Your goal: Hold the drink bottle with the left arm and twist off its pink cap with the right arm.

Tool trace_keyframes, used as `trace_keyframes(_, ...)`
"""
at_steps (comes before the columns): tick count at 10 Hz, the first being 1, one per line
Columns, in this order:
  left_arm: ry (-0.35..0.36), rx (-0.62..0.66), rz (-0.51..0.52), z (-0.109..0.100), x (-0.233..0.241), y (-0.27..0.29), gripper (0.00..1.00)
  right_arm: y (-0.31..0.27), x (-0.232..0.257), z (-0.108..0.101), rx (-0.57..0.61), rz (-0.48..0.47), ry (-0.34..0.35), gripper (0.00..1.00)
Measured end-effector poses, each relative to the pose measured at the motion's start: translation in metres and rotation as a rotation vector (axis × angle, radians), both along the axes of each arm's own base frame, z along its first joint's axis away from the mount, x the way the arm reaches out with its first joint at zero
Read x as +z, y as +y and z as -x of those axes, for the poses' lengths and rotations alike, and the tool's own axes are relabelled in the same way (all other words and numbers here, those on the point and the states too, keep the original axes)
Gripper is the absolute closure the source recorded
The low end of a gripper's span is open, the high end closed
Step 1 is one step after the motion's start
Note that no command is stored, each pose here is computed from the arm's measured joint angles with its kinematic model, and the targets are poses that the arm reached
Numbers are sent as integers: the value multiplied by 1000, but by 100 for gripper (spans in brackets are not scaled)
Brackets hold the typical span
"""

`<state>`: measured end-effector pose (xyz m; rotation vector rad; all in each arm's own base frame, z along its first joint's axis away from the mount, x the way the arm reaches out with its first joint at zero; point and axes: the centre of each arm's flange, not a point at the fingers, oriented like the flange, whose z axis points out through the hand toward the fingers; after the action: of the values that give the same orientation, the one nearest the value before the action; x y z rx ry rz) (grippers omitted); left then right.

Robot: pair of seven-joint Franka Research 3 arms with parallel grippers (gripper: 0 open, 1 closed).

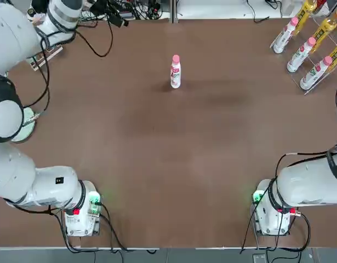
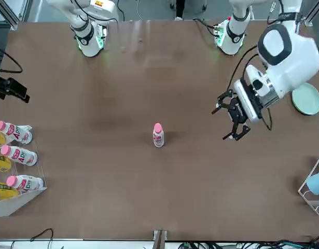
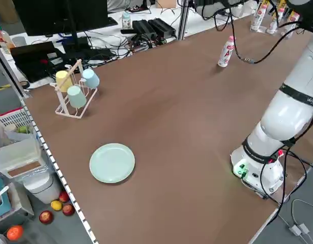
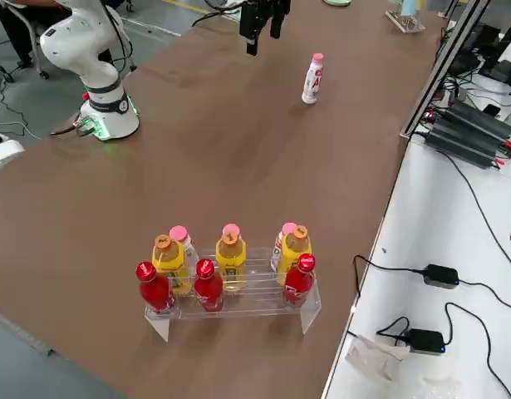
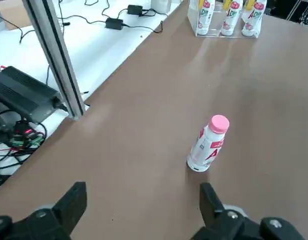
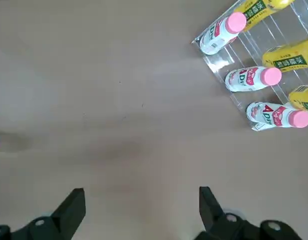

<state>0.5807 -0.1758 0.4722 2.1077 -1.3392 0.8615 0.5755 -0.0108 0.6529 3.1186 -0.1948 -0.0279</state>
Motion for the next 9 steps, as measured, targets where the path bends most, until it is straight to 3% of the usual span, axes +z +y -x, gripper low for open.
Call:
trace_keyframes(4,-23,-42,37,-11,-88,-39,1,-4,-5,-1,33,-1,11,0)
trace_keyframes(9,-57,-77,55,-1,-143,-103,1,-11,-32,-14,24,-2,61,0)
